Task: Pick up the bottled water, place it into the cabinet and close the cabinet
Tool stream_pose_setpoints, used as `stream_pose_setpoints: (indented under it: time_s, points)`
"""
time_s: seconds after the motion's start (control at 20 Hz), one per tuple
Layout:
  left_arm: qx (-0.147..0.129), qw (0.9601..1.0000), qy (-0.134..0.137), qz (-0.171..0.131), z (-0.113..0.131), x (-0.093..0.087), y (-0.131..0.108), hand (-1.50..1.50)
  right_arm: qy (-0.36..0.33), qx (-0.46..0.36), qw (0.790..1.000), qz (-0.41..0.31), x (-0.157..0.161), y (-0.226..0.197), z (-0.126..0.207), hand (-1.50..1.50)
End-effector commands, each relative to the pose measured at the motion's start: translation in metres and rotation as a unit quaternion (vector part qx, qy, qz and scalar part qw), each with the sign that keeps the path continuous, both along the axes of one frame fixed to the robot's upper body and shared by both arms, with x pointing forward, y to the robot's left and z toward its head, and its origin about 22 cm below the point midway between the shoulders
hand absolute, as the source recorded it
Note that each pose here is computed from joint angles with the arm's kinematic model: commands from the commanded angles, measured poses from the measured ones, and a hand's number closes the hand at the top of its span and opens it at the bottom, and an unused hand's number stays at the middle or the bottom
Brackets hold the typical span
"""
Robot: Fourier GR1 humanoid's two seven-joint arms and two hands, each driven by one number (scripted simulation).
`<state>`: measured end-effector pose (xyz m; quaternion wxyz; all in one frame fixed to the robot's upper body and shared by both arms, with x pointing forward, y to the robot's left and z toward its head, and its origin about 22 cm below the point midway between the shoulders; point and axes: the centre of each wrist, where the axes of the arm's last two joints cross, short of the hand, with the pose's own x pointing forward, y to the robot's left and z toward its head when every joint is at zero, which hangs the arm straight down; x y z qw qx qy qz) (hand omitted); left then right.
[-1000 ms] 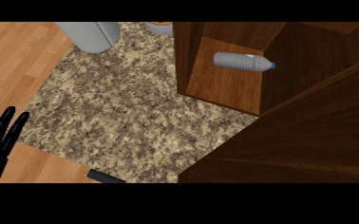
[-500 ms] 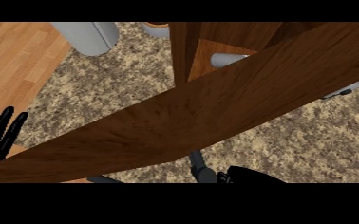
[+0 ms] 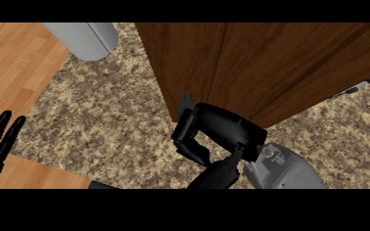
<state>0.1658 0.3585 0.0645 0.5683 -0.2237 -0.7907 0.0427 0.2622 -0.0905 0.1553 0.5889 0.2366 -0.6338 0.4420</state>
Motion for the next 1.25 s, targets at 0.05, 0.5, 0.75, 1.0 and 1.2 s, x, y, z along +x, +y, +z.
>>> stream_pose_setpoints:
  time_s: [0.05, 0.5, 0.75, 1.0, 1.2]
  points:
    - [-0.004, 0.9999, 0.002, 0.011, -0.006, -0.004, 0.011, -1.5, 0.009, 0.0, 0.998, -0.063, 0.043, 0.035, 0.022, 1.5]
    - [-0.006, 0.9999, -0.003, 0.015, -0.008, -0.006, 0.012, -1.5, -0.011, 0.051, 0.974, -0.22, 0.102, 0.054, 0.05, 1.5]
    - [-0.01, 0.9999, 0.002, 0.014, -0.008, -0.01, 0.019, -1.5, 0.008, 0.086, 0.963, -0.256, 0.114, 0.06, 0.057, 1.5]
    - [-0.014, 0.9995, -0.004, 0.028, -0.006, -0.01, 0.022, -1.5, 0.04, 0.123, 0.951, -0.28, 0.121, 0.057, 0.055, -1.5]
    - [-0.015, 0.9994, 0.002, 0.031, -0.011, -0.015, 0.024, -1.5, 0.049, 0.13, 0.947, -0.288, 0.122, 0.061, 0.05, -1.5]
